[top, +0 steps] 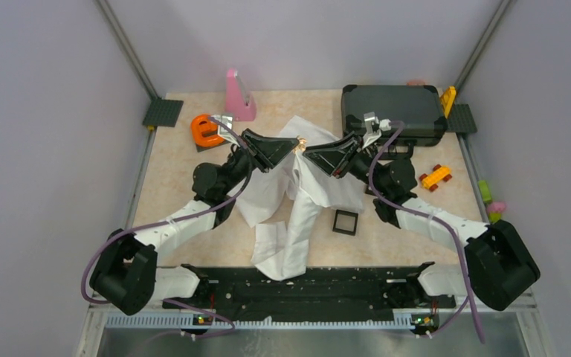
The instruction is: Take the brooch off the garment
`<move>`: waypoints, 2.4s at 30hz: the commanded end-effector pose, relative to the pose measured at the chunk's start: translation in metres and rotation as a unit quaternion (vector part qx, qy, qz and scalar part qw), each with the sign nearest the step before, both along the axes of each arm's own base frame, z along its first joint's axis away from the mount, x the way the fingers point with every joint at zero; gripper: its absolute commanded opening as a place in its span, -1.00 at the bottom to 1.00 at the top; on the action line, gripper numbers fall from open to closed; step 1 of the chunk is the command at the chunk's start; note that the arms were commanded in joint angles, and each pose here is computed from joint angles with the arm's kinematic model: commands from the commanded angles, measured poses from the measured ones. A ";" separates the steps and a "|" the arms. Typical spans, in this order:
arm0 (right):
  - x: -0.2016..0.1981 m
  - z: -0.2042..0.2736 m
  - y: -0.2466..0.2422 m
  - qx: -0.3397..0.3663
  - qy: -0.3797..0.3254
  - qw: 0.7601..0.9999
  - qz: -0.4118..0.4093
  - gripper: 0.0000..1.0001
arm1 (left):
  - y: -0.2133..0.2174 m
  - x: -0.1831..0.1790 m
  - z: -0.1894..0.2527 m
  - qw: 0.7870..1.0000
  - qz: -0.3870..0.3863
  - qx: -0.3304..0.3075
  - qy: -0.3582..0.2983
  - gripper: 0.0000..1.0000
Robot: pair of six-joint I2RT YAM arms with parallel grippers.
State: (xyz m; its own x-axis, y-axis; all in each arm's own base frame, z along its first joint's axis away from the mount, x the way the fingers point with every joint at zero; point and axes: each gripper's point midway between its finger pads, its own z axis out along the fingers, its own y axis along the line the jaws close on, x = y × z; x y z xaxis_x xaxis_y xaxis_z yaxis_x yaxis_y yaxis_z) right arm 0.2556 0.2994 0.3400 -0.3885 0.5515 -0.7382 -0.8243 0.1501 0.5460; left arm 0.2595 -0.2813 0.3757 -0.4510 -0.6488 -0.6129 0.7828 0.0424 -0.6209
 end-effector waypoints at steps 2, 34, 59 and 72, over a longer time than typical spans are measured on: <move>-0.005 0.035 -0.002 0.044 -0.033 0.998 0.013 -0.46 | 0.004 -0.016 0.028 0.998 -0.015 -0.032 -0.046 -1.00; -0.002 -0.012 -0.006 -0.129 0.078 0.978 0.142 -1.00 | 0.020 -0.017 -0.025 0.994 -0.026 0.107 0.027 0.16; -0.007 -0.033 0.030 -0.232 0.117 0.933 0.250 -1.00 | 0.023 -0.018 -0.057 0.976 -0.129 0.172 0.033 0.08; -0.007 -0.043 0.038 -0.250 0.123 0.927 0.251 -1.00 | 0.022 -0.015 -0.062 0.974 -0.125 0.189 0.028 -0.56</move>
